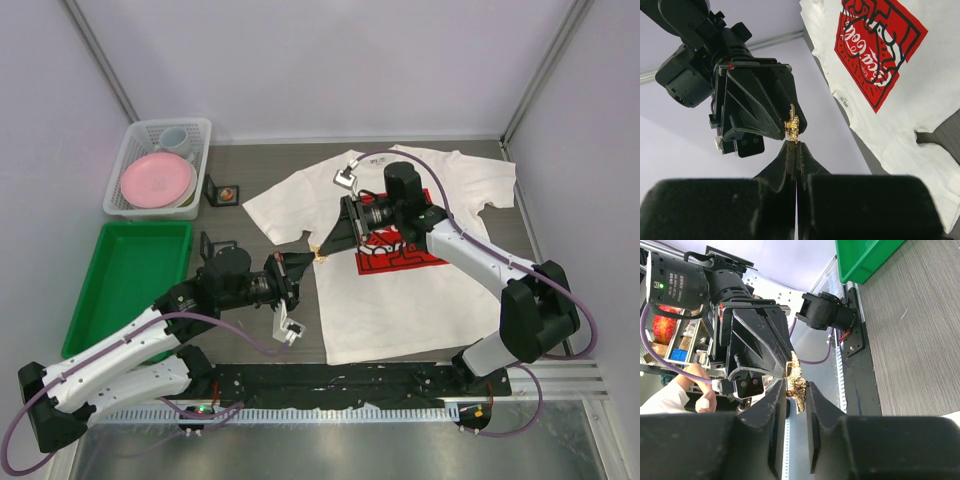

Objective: Pin the brooch onto the clothing
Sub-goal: Pass from the left arm to the right, then pass from the right arm to the left, then pass from the left arm to the right, then open the brooch at the center of the board.

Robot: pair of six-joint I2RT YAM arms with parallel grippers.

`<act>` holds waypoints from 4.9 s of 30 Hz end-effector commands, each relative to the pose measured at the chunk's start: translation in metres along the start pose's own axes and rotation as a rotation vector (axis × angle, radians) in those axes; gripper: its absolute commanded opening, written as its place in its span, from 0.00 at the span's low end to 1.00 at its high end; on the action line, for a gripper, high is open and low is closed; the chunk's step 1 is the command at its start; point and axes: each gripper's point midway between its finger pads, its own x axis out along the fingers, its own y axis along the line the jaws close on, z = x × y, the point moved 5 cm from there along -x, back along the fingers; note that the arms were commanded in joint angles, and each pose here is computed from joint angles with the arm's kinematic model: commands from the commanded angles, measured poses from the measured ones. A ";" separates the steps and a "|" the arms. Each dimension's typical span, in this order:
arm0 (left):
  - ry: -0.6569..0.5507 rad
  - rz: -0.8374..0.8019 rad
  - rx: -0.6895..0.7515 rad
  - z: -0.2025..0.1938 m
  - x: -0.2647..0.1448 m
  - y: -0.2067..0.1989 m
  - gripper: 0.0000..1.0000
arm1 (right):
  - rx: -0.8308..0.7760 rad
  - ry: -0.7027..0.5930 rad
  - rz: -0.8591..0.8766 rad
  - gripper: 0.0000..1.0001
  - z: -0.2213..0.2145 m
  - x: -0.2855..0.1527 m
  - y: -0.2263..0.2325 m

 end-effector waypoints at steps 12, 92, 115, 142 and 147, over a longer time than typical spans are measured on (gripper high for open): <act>0.017 0.015 0.016 0.000 -0.006 0.000 0.00 | -0.105 0.000 0.050 0.01 0.003 -0.002 0.019; -0.447 -0.031 -2.156 -0.020 0.016 0.061 0.00 | -0.562 -0.284 -0.134 0.10 0.014 -0.054 0.080; -0.442 -0.001 -2.136 -0.020 0.014 0.061 0.50 | -0.486 -0.312 -0.212 0.01 0.020 -0.055 0.069; -0.381 0.095 -2.208 -0.031 0.033 0.064 0.45 | -0.426 -0.370 -0.222 0.01 0.022 -0.054 0.067; -0.335 0.124 -2.225 -0.036 0.036 0.060 0.37 | -0.431 -0.371 -0.212 0.01 0.022 -0.055 0.069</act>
